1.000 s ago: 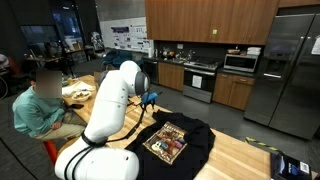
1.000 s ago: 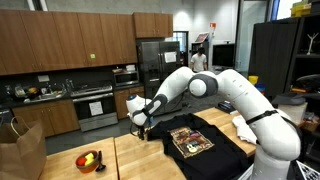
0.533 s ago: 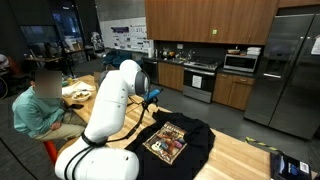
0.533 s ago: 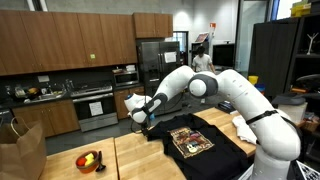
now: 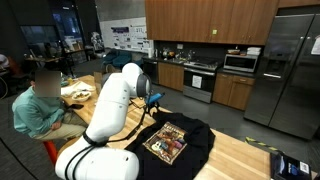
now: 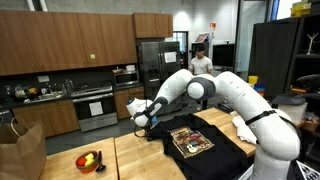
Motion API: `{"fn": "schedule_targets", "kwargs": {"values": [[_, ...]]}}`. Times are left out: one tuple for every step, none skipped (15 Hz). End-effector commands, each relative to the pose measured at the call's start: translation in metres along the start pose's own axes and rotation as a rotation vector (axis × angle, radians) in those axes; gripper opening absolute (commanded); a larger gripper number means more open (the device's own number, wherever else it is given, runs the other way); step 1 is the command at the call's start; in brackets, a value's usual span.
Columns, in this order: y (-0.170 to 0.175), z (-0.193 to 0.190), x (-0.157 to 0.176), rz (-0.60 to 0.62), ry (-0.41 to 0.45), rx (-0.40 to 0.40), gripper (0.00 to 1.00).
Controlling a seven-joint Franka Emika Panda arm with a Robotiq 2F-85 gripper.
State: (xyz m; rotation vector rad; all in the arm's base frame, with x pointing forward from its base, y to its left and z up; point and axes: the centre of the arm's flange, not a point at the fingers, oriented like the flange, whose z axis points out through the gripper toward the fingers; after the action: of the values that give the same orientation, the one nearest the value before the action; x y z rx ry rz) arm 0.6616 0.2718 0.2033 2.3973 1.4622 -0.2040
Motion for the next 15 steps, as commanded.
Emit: {"fn": "schedule_targets", "kwargs": {"values": [[0.007, 0.005, -0.002, -0.014, -0.019, -0.011, 0.53], [0.008, 0.005, -0.003, -0.004, -0.012, -0.007, 0.44], [0.008, 0.005, -0.004, 0.006, -0.004, -0.004, 0.37], [0.009, 0.004, -0.005, 0.008, 0.000, -0.005, 0.30], [0.011, 0.002, -0.005, 0.015, 0.004, -0.006, 0.21], [0.011, -0.001, -0.006, 0.043, 0.009, -0.017, 0.15], [0.012, -0.004, -0.008, 0.092, 0.030, -0.008, 0.06], [0.011, -0.008, -0.010, 0.138, 0.050, 0.001, 0.01], [0.009, -0.010, -0.012, 0.168, 0.077, 0.018, 0.00], [0.008, -0.011, -0.014, 0.200, 0.102, 0.029, 0.00], [0.008, -0.013, -0.015, 0.228, 0.125, 0.037, 0.00], [0.009, -0.015, -0.017, 0.259, 0.149, 0.044, 0.01], [0.009, -0.017, -0.020, 0.282, 0.172, 0.054, 0.01], [0.008, -0.019, -0.023, 0.308, 0.193, 0.053, 0.01], [0.008, -0.021, -0.026, 0.332, 0.211, 0.054, 0.01]]}}
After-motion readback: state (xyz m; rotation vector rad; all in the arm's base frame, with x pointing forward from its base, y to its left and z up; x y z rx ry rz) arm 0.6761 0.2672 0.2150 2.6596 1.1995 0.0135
